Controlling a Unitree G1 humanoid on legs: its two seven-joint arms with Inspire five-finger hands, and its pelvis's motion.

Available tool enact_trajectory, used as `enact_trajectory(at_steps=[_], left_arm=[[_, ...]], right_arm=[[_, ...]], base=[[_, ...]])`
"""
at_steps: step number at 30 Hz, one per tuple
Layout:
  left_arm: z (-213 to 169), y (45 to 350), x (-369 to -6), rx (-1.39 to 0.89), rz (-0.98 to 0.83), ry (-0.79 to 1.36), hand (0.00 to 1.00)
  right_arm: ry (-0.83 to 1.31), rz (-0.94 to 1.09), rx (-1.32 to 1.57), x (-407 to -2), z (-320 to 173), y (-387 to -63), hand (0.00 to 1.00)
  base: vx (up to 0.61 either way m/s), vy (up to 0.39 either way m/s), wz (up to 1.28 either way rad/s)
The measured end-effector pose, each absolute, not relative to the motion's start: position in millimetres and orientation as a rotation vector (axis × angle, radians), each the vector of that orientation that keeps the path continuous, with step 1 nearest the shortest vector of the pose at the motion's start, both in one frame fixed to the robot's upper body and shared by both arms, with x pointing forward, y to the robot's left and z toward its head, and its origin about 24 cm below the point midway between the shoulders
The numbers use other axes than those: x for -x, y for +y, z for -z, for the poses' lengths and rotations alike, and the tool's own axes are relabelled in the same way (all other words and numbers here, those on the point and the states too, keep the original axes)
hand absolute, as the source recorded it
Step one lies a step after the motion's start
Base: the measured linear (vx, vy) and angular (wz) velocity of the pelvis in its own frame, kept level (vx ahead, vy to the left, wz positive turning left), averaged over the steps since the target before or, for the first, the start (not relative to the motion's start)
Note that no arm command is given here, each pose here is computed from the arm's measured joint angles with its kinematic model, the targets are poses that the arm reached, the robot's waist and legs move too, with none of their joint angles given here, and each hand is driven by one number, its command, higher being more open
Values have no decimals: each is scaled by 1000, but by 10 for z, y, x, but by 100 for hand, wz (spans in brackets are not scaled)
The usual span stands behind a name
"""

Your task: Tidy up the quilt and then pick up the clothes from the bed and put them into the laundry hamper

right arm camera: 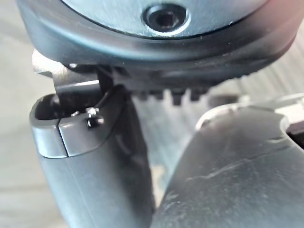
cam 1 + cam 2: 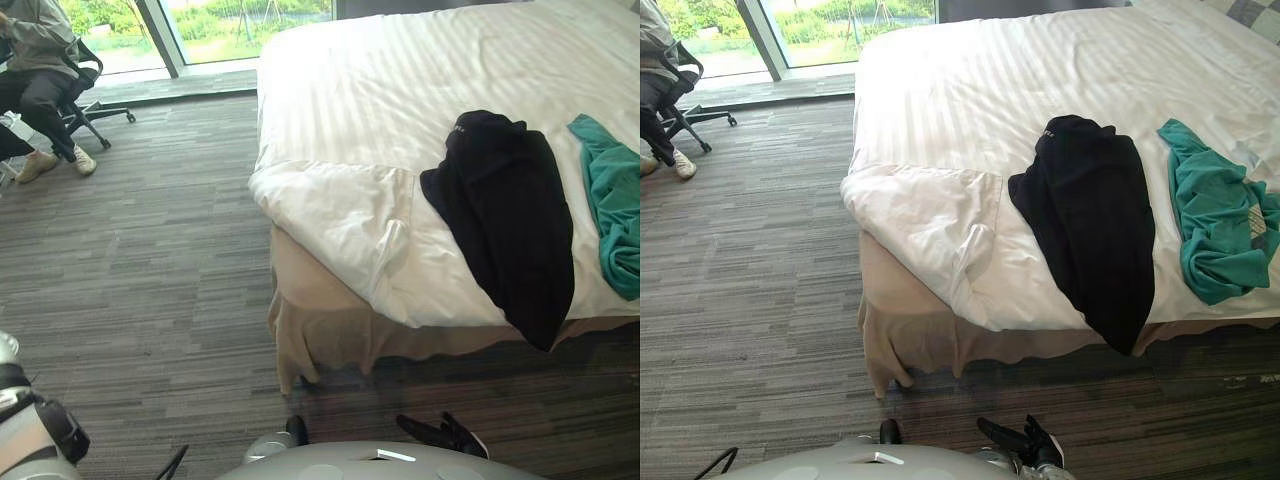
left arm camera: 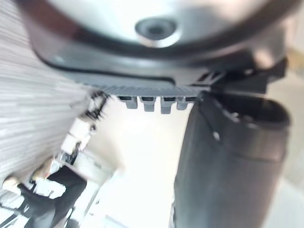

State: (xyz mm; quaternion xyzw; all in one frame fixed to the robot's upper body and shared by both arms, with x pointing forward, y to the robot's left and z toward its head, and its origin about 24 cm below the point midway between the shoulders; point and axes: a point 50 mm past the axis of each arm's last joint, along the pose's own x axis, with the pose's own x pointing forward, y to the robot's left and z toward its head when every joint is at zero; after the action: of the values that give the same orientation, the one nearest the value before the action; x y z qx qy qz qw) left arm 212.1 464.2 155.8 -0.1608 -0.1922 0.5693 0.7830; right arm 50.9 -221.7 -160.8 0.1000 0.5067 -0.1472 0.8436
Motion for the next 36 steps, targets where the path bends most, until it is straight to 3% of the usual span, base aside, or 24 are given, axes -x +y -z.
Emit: enact_trajectory(at_steps=[3, 14, 27, 36], left_arm=[[-1725, 4324, -2618, 77, -1016, -286, 100], [-1779, 3553, -3309, -509, -608, -57, 100], [-2404, 2957, -3701, -687, -473, -150, 100], [-2439, 2841, -3744, -802, -430, -145, 100]], right_arm=[[1045, 359, -268, -492, 1603, -2236, 100], [1002, 397, -317, -439, 1583, -2229, 100], [808, 414, -357, -939, 1409, -2363, 100], [689, 345, -345, -1274, 1248, -2344, 100]], base=[[-45, 26, -25], [15, -11, -32], [-71, 8, -8], [-8, 7, -8]])
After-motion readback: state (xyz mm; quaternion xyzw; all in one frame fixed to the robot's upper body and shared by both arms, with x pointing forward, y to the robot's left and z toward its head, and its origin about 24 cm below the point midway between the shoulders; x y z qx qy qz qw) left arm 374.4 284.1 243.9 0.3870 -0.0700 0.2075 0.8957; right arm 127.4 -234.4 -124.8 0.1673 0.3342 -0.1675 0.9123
